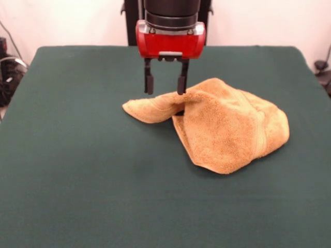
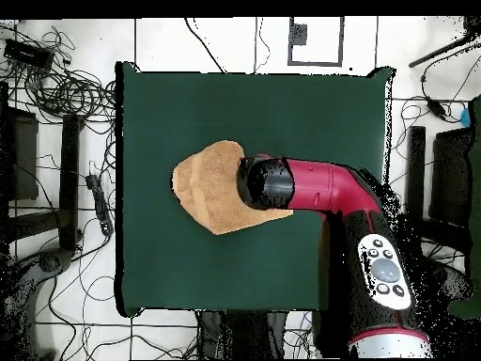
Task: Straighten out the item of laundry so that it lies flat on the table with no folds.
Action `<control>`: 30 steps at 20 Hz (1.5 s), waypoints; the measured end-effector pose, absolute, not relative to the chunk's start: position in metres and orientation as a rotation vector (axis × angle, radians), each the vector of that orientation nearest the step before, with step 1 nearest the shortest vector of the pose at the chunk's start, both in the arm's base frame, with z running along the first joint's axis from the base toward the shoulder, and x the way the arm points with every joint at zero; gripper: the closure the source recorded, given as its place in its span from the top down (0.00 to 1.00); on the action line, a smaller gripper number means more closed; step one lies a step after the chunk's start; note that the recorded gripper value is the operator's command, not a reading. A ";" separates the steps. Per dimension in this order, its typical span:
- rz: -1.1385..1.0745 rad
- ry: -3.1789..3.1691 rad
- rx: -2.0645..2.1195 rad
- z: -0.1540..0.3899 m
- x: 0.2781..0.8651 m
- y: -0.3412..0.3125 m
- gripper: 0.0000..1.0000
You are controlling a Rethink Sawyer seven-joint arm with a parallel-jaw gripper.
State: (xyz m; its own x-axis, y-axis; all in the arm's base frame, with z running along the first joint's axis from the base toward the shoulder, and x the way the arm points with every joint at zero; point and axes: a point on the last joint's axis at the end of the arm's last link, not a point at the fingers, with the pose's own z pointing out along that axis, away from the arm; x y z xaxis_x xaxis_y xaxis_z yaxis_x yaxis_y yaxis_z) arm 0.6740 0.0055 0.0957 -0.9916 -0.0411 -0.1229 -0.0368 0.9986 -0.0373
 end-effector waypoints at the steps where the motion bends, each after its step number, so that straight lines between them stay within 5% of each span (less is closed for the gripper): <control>1: -0.048 3.024 -0.077 0.095 0.674 0.006 1.00; 30: 0.044 3.021 -0.356 0.108 0.709 0.023 1.00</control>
